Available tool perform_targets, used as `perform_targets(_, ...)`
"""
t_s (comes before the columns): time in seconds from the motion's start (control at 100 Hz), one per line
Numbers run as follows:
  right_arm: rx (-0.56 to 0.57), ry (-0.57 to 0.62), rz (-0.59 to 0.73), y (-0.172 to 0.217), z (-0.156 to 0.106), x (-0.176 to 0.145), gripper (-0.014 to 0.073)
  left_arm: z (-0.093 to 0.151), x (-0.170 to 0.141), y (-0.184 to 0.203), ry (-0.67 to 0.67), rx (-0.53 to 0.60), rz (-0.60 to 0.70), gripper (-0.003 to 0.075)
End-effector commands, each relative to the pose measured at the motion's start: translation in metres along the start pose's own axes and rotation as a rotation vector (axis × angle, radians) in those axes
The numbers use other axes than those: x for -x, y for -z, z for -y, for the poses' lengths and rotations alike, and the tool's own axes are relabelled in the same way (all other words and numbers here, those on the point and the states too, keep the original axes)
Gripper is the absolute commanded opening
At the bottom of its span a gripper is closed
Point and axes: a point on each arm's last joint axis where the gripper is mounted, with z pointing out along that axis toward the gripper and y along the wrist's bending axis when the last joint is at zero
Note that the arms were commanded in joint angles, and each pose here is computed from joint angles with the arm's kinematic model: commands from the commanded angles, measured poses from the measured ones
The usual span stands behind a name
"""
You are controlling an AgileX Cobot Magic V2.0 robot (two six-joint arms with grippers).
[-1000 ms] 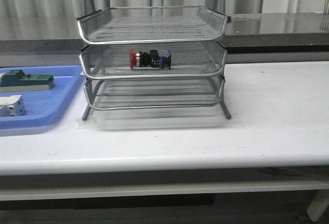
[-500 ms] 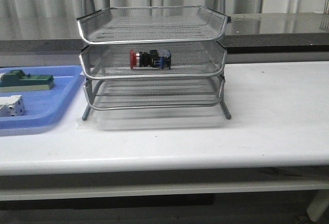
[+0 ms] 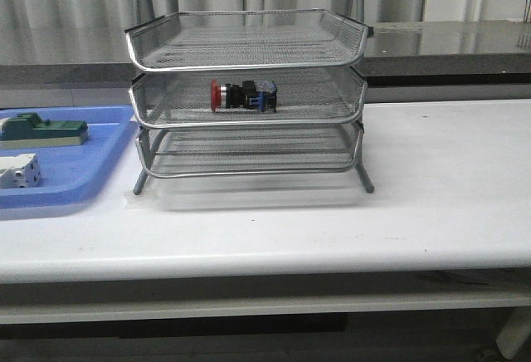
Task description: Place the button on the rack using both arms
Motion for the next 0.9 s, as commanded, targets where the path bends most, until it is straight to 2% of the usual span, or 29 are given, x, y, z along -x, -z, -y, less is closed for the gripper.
perform_targets(0.0, -0.006, 0.017, 0.125, 0.003, 0.0, 0.016, -0.0057, -0.003, 0.008, 0.001, -0.019, 0.037, 0.077, -0.0021)
perform_targets(0.08, -0.006, 0.017, 0.125, 0.003, 0.0, 0.016, -0.0057, -0.003, -0.001, 0.003, -0.028, 0.043, 0.073, -0.0021)
perform_targets(0.6, -0.006, 0.017, 0.125, 0.003, 0.0, 0.016, -0.0057, 0.004, -0.069, 0.015, 0.117, 0.058, 0.123, -0.0021)
perform_targets(0.89, -0.006, 0.017, 0.125, 0.003, 0.0, 0.016, -0.0057, 0.005, -0.078, 0.013, 0.123, 0.056, 0.158, -0.0021)
